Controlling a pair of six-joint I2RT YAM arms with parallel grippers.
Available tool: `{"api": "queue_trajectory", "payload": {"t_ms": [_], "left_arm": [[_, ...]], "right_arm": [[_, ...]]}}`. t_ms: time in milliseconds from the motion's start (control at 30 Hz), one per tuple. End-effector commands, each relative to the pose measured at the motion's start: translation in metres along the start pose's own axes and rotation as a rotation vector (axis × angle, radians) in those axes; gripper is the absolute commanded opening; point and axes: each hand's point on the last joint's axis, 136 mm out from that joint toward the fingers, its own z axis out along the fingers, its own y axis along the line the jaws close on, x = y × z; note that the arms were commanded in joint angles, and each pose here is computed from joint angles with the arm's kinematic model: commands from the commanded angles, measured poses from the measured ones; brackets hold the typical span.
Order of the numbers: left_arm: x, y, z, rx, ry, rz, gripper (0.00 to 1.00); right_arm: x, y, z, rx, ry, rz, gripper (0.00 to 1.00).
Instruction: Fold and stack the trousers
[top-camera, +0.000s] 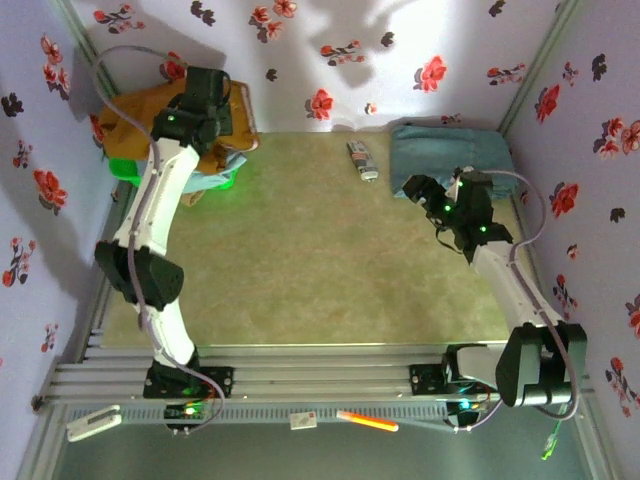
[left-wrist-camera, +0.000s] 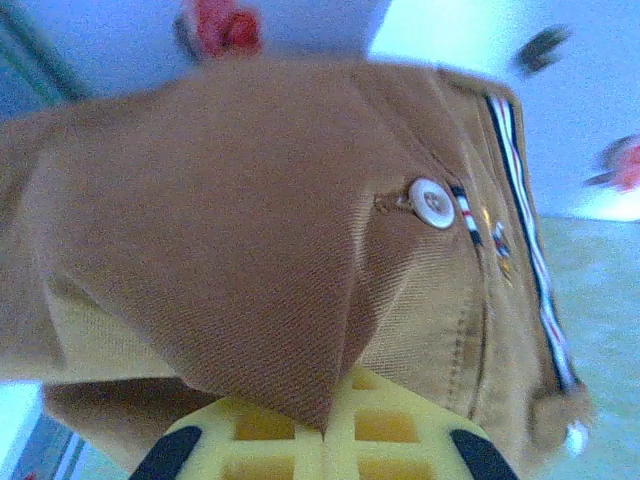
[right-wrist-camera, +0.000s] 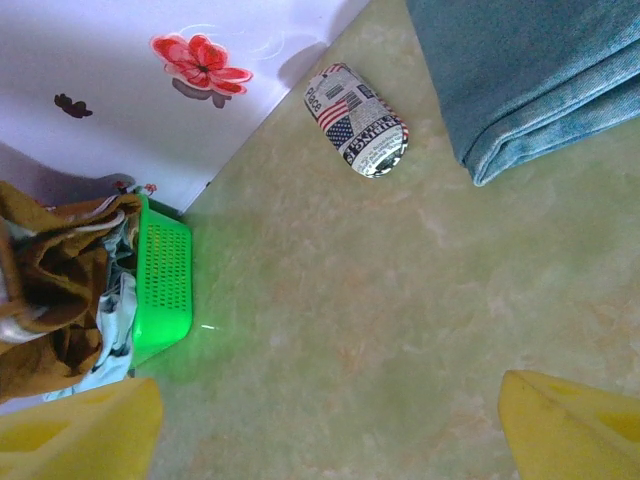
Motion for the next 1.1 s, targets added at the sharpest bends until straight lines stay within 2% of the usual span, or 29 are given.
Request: {"api": "queue_trajectory", "payload": {"t_ms": [0, 200, 333, 467, 533, 600, 700, 767, 900, 1000, 1067], "left_arm": [[-0.034, -0.038, -0.067, 0.169, -0.133, 0.007, 0.00], [-0.033, -0.148, -0.154, 0.535, -0.190, 0.081, 0.00], [-0.021, -0.219, -0.214, 0.764, -0.207, 0.131, 0.00], [-0.008, -0.267, -0.273, 0.912, -0.239, 0.159, 0.00], [-0.002, -0.276, -0.286, 0.917, -0.246, 0.161, 0.00], [0.014, -0.276, -0.274, 0.872, -0.199, 0.143, 0.00], [0.060, -0.270, -0.237, 0.800, -0.142, 0.100, 0.00], [0.088, -0.249, -0.207, 0.753, -0.094, 0.013, 0.00], [0.152, -0.190, -0.142, 0.574, 0.031, -0.123, 0.00], [0.204, -0.128, -0.091, 0.377, 0.159, -0.208, 0.00], [0.235, -0.084, -0.069, 0.241, 0.230, -0.259, 0.00]], "right_arm": [[-0.015, 0.019, -0.001, -0.044, -0.035, -0.023, 0.88], [-0.026, 0.013, 0.000, -0.014, -0.069, -0.011, 0.86], [-0.042, -0.020, -0.010, 0.104, -0.161, 0.086, 0.87], [-0.058, -0.054, -0.030, 0.209, -0.247, 0.168, 0.88], [-0.064, -0.065, -0.039, 0.230, -0.270, 0.194, 0.89], [-0.068, -0.076, -0.048, 0.254, -0.282, 0.209, 0.89], [-0.067, -0.092, -0.053, 0.283, -0.282, 0.221, 0.89], [-0.064, -0.101, -0.051, 0.291, -0.269, 0.230, 0.89], [-0.058, -0.106, -0.036, 0.269, -0.212, 0.240, 0.88], [-0.056, -0.104, -0.026, 0.241, -0.163, 0.242, 0.88], [-0.053, -0.102, -0.022, 0.225, -0.137, 0.240, 0.88]]}}
